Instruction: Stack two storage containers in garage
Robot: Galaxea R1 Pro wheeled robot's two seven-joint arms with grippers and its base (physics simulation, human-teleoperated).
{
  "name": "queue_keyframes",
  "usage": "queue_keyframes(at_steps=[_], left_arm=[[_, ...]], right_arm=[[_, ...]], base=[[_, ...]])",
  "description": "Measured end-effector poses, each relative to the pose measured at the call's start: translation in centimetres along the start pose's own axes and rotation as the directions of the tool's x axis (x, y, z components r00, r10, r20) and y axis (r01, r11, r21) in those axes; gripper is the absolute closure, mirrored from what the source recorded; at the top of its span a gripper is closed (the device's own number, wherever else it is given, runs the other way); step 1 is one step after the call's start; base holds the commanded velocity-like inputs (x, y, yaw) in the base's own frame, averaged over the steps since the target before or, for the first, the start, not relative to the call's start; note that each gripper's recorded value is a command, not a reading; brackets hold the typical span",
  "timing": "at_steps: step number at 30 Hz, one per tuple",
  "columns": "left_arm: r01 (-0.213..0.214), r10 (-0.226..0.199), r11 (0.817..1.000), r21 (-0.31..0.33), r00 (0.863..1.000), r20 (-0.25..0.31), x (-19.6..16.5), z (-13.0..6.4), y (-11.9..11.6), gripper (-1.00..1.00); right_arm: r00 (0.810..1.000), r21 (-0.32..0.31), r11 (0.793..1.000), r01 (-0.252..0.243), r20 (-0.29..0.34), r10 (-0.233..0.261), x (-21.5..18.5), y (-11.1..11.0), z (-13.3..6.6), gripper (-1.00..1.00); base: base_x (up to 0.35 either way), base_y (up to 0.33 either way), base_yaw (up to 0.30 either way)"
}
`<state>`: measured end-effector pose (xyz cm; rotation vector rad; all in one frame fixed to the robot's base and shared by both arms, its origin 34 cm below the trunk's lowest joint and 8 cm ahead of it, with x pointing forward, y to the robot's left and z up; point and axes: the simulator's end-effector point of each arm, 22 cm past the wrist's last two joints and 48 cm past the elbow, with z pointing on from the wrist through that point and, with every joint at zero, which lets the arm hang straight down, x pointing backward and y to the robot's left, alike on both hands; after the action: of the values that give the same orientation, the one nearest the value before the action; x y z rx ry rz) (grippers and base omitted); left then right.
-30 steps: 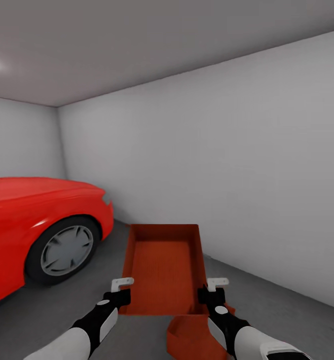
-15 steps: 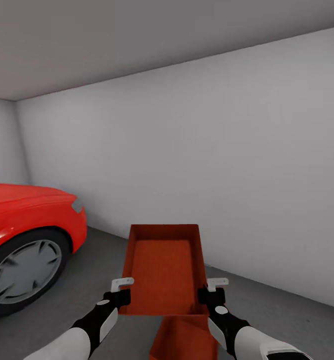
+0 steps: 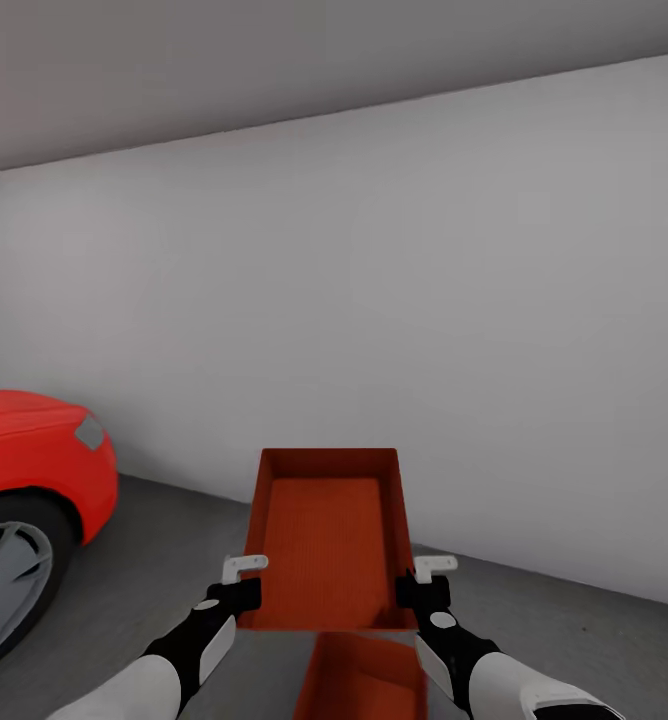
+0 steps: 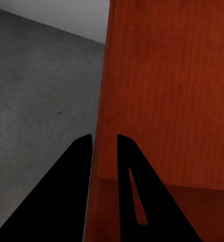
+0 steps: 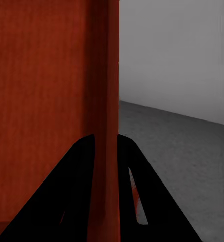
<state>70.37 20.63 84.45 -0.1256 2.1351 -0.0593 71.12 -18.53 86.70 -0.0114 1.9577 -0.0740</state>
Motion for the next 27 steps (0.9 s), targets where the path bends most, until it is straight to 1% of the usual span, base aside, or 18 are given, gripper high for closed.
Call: queue_keyframes(at_steps=[3, 6, 27], left_arm=[[-0.002, 0.002, 1.000, 0.000, 1.000, -0.001, -0.12, 0.00, -0.02, 1.00], [-0.003, 0.003, 1.000, 0.001, 1.000, -0.002, -0.24, 0.03, -0.03, 1.00], [-0.005, 0.005, 1.000, 0.001, 1.000, -0.002, -0.33, 0.05, -0.01, 1.00]], right_arm=[[1.000, 0.001, 1.000, -0.002, -0.001, 0.002, 0.00, -0.01, 0.01, 1.00], [1.000, 0.001, 1.000, -0.004, -0.002, 0.004, 0.03, -0.02, 0.04, 1.00], [1.000, 0.002, 1.000, -0.006, -0.003, 0.006, 0.03, 0.01, 0.05, 1.00]], base=[[0.294, 0.209, -0.277], [0.116, 0.084, -0.277], [0.005, 0.004, -0.277]])
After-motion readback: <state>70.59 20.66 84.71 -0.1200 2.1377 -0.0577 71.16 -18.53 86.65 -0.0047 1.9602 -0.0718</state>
